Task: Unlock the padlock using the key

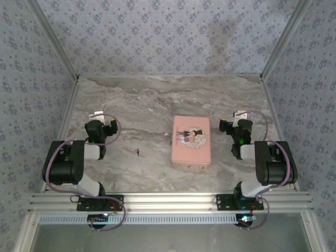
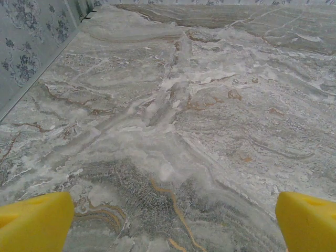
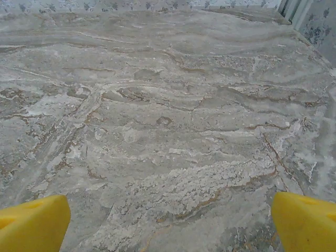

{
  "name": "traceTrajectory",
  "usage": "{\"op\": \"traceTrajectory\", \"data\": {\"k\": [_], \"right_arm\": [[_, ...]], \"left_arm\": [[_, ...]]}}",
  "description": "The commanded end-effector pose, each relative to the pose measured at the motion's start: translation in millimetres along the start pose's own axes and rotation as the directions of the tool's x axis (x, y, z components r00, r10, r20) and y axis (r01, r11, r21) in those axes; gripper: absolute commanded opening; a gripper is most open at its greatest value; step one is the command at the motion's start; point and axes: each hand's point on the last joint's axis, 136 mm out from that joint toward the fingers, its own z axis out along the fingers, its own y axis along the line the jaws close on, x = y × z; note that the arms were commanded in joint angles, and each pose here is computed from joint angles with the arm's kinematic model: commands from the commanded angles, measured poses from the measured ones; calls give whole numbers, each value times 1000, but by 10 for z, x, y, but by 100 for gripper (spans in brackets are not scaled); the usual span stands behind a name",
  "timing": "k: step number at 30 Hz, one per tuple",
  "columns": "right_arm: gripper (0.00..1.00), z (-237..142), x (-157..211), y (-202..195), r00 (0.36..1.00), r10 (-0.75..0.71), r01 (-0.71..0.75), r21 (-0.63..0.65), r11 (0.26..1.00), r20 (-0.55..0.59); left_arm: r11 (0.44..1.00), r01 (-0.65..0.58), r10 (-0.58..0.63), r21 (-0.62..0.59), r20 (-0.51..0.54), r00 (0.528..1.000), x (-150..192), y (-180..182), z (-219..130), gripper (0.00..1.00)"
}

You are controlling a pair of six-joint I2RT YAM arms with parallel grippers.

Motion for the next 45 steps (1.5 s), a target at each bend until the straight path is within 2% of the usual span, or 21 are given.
{"op": "traceTrajectory", "data": {"k": [1, 22, 25, 28, 32, 33, 35, 36, 38, 40, 45], "right_arm": [[100, 22, -67, 31, 1000, -14, 14, -27, 1000, 10], [100, 17, -67, 32, 1000, -14, 14, -28, 1000, 11], [100, -42, -248, 24, 1000, -24, 24, -10, 1000, 12], [100, -149, -478, -1, 1000, -10, 11, 8, 1000, -28], [100, -347, -823, -29, 985, 171, -171, -6, 985, 17], [100, -373, -845, -38, 968, 250, -250, -7, 968, -12], [100, -450, -646, -125, 863, 477, -466, 101, 879, -164], [100, -443, -594, -60, 819, 528, -526, 76, 847, -224], [99, -418, -594, 140, 777, 553, -592, -51, 804, -299], [100, -482, -544, 298, 748, 565, -631, -108, 768, -348], [93, -750, -302, 698, 701, 497, -639, -140, 757, -512]], "left_arm": [[1000, 3, -4, 10, 37, 999, -154, -18, 13, 98], [1000, 3, -3, 10, 36, 999, -150, -18, 14, 98], [1000, 8, -8, 11, 50, 999, -198, -15, -9, 98], [1000, 5, -4, -10, 21, 1000, -325, 13, -70, 98], [999, 31, -31, -17, -19, 999, -531, 23, -179, 98], [997, 71, -72, -24, -30, 997, -582, 38, -209, 98], [974, 224, -226, -45, -65, 972, -689, 73, -285, 98], [954, 296, -300, -55, -93, 949, -706, 81, -316, 98], [925, 377, -365, 48, -163, 917, -781, -96, -359, 98], [896, 426, -395, 123, -217, 893, -839, -274, -423, 98], [862, 453, -370, 229, -327, 869, -777, -671, -734, 95]]}}
